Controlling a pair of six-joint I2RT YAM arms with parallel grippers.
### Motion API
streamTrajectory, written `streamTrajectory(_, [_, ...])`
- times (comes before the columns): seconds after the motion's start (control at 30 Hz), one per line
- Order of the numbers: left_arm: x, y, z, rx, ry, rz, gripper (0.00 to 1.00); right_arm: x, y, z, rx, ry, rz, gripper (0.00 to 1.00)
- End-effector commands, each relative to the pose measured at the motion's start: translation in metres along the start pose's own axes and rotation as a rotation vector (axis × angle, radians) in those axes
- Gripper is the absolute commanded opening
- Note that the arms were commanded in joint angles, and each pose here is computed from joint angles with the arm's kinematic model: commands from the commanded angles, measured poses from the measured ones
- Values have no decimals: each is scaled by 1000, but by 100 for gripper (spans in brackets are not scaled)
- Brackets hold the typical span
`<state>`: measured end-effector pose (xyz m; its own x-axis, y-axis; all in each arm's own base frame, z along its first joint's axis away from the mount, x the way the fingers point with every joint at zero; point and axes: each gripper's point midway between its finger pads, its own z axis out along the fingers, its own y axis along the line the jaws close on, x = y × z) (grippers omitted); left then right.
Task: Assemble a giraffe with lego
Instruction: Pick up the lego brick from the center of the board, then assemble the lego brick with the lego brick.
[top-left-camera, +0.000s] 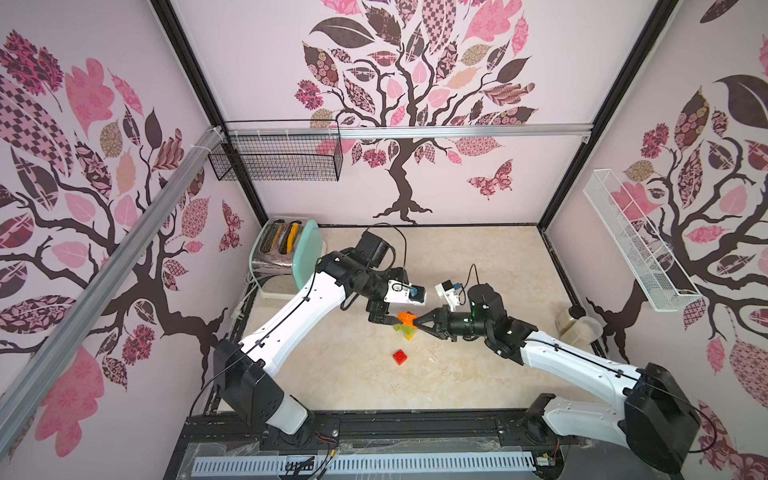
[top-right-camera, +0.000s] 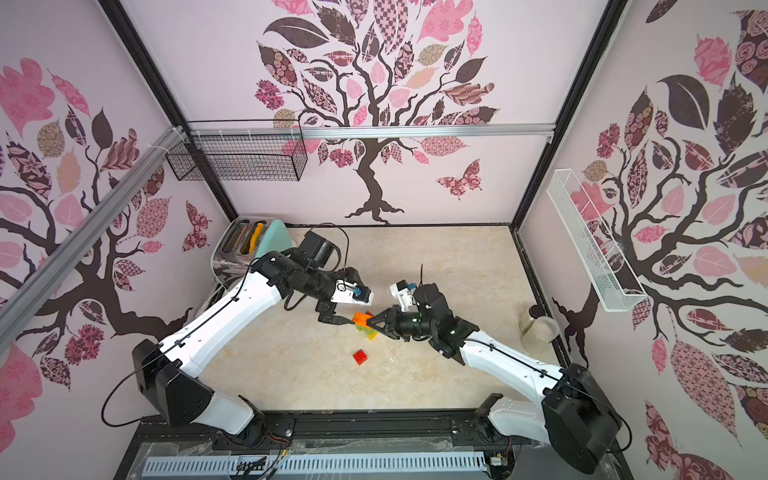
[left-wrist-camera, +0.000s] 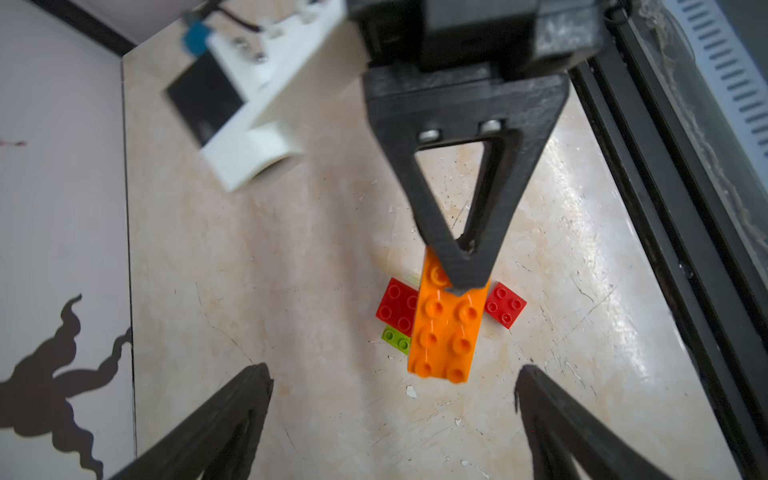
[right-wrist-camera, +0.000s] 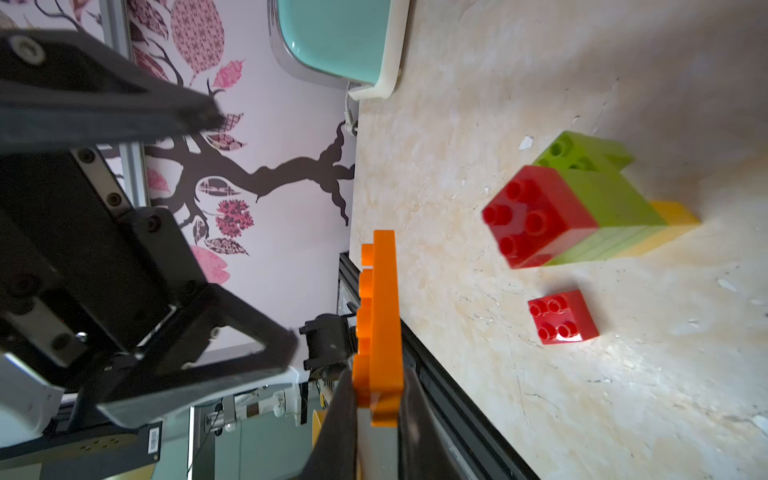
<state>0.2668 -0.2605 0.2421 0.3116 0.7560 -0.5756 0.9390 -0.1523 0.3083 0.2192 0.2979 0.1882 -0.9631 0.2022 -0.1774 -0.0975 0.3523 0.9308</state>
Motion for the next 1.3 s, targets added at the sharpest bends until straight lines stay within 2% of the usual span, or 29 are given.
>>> streamTrajectory(0.0, [-2,27,-23,-132,-109,-298,98,-26,31,-11,-182,-163,6,0])
streamTrajectory(0.13, [13,42,-19,-245,-173,-701,98,-34,27,-13,-267,-238,35,0])
streamTrajectory(0.2, [19,37,-11,-235,-209,-867,98,-39,25,-15,-278,-273,47,0])
streamTrajectory(0.33, [23,25,5,-152,-294,-1029,98,-39,17,-13,-274,-291,59,0])
streamTrajectory(0.47, [30,23,24,-87,-295,-1146,94,-36,-3,-9,-259,-332,113,0])
streamTrajectory(0.57, [33,25,34,-54,-293,-1237,91,-24,-8,7,-252,-298,115,0])
streamTrajectory(0.67, [40,25,40,-48,-281,-1293,86,-25,-13,8,-299,-315,147,0])
streamTrajectory(0.9, [52,21,54,-14,-216,-1386,74,-19,-22,15,-314,-320,188,0])
streamTrajectory(1.07, [56,20,62,9,-197,-1426,68,-18,-33,12,-269,-340,206,0])
streamTrajectory(1.17, [56,16,66,18,-191,-1428,61,-16,-34,10,-255,-347,204,0])
streamTrajectory(1.27, [53,8,71,32,-178,-1405,60,-14,-38,10,-229,-344,209,0])
